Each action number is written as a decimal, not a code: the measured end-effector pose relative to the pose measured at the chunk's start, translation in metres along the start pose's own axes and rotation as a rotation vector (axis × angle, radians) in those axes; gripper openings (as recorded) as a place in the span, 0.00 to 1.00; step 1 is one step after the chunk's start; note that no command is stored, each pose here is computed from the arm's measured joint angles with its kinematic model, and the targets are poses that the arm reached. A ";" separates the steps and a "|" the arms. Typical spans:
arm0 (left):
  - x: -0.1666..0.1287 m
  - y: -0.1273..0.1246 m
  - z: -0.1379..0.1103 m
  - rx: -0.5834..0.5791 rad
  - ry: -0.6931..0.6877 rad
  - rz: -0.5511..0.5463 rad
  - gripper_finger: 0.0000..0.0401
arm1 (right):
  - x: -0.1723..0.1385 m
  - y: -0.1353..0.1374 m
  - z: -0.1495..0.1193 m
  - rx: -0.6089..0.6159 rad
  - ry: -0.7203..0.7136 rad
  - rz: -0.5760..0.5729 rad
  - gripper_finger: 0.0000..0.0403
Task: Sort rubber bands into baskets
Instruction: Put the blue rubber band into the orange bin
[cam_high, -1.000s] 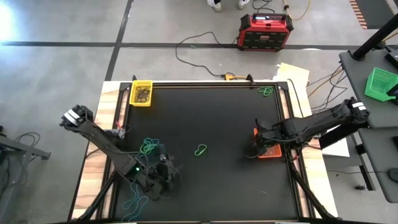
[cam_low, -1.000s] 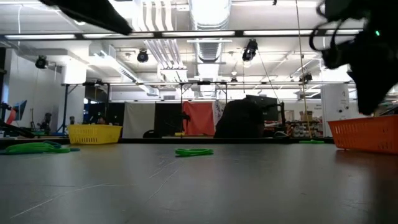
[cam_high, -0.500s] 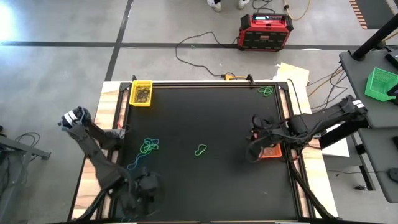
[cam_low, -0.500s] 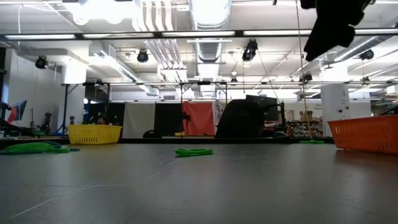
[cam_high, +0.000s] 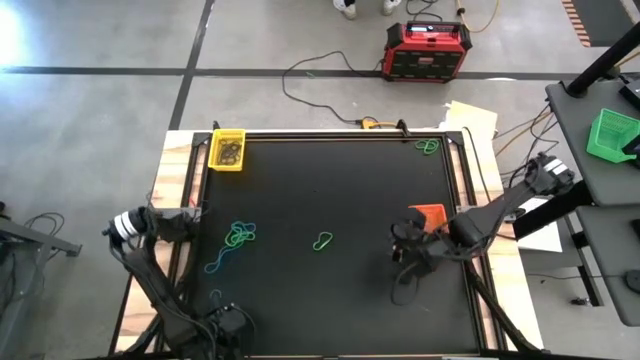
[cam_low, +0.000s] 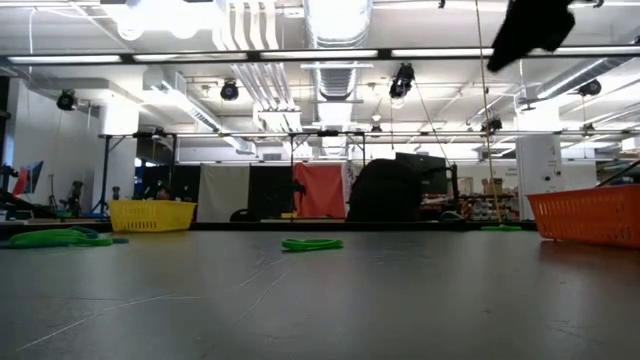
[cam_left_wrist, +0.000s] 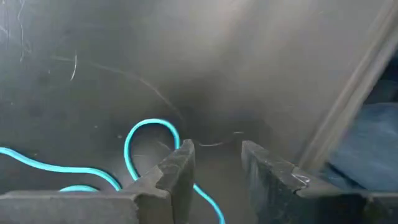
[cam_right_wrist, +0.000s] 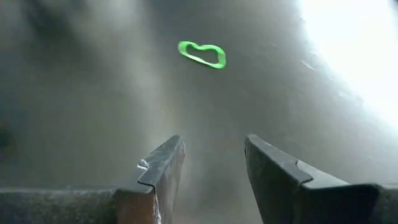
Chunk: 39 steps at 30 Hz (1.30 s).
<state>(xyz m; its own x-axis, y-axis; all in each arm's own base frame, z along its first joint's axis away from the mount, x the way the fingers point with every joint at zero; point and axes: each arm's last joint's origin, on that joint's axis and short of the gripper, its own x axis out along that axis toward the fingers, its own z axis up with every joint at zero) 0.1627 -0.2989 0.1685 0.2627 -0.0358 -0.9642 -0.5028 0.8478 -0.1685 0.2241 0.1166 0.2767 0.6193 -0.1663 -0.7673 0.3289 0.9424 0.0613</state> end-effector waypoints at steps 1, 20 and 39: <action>0.004 0.000 -0.001 -0.004 0.002 0.013 0.28 | -0.001 0.008 0.002 -0.011 -0.002 0.012 0.41; 0.028 0.005 -0.007 -0.026 0.034 0.136 0.02 | 0.032 0.092 0.004 -0.184 -0.028 -0.067 0.36; 0.011 -0.033 0.126 0.349 -0.639 0.016 0.00 | 0.090 0.132 -0.020 -0.470 -0.056 -0.025 0.35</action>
<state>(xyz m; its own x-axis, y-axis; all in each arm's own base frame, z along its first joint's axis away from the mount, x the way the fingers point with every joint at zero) 0.2859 -0.2612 0.1893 0.7409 0.2036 -0.6400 -0.2466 0.9689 0.0228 0.3089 0.2313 0.2035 0.6573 -0.1940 -0.7282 -0.0062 0.9649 -0.2626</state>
